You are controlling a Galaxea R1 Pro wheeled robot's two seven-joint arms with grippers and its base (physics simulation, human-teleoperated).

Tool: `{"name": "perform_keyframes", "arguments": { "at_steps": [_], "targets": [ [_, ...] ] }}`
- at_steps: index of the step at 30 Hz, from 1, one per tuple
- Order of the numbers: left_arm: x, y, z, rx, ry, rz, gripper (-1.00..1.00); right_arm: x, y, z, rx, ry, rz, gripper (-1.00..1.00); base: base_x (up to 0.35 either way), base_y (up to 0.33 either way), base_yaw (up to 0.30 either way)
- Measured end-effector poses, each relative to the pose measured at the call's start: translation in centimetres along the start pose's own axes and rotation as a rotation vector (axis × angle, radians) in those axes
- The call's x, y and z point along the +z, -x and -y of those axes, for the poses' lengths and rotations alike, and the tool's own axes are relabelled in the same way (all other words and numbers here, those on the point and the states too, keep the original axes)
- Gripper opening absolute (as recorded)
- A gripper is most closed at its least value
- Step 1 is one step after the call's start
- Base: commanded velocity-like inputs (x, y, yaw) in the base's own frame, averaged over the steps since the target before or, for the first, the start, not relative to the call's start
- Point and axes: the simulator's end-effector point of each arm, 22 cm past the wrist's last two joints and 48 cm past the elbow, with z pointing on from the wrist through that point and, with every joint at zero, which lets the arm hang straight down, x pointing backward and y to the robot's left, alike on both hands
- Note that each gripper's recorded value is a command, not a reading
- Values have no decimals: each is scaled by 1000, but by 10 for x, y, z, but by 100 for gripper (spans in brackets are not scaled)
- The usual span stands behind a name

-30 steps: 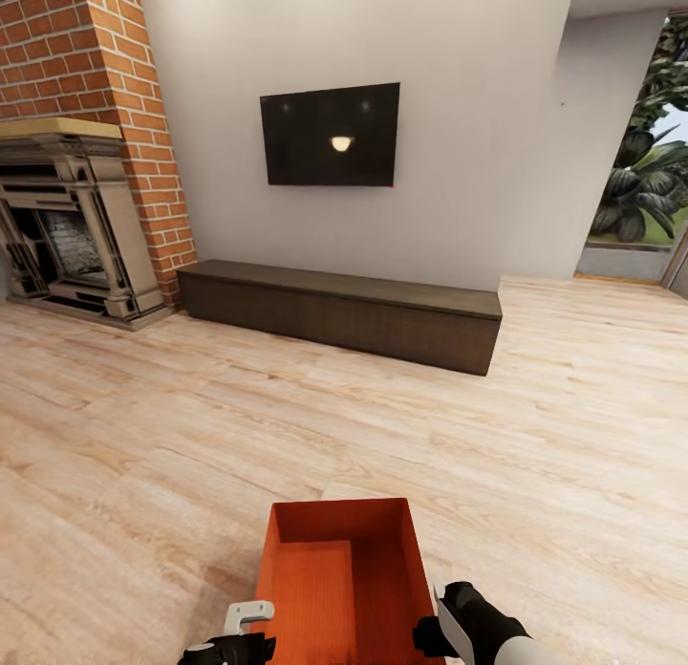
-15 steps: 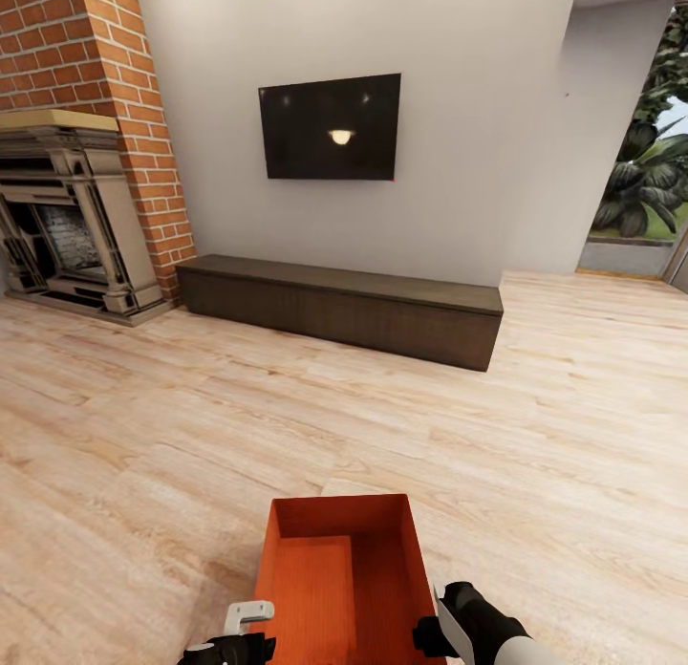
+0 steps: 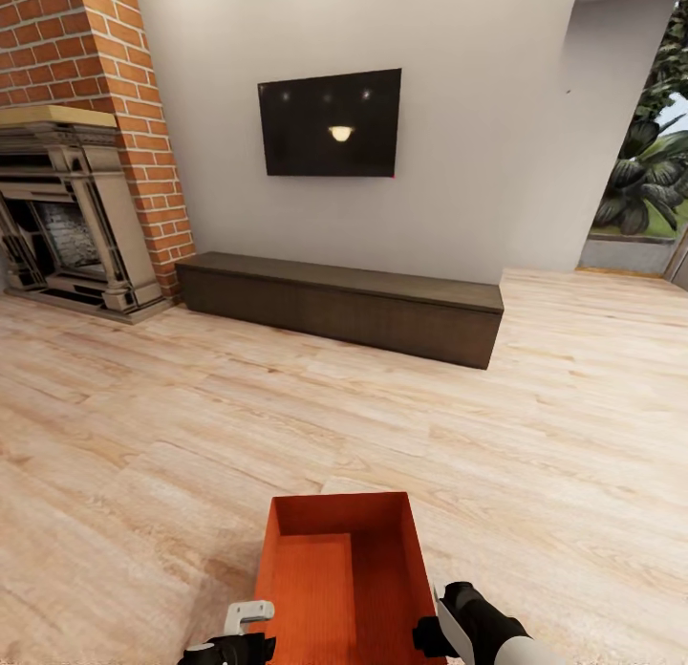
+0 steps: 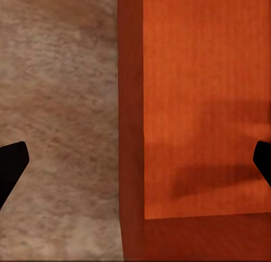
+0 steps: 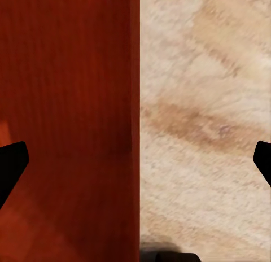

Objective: Move the two storage containers from the living room to the garage. In the garage, place one container on the floor and stack the other container on top of it (either order is fine).

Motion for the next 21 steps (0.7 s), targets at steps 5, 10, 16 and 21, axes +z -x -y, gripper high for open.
{"name": "perform_keyframes", "arguments": {
  "at_steps": [5,10,16,21],
  "targets": [
    [0,0,0,0,0,0,100,0,0,0,0,0,0,100,0,0,0],
    [0,0,0,0,0,0,100,0,0,0,-1,-1,0,100,0,0,0],
    [0,0,0,0,0,0,100,0,0,0,-3,-2,1,100,0,0,0],
    [0,0,0,1,0,0,100,0,0,0,-4,-2,1,-100,0,0,0]
  ]
}}
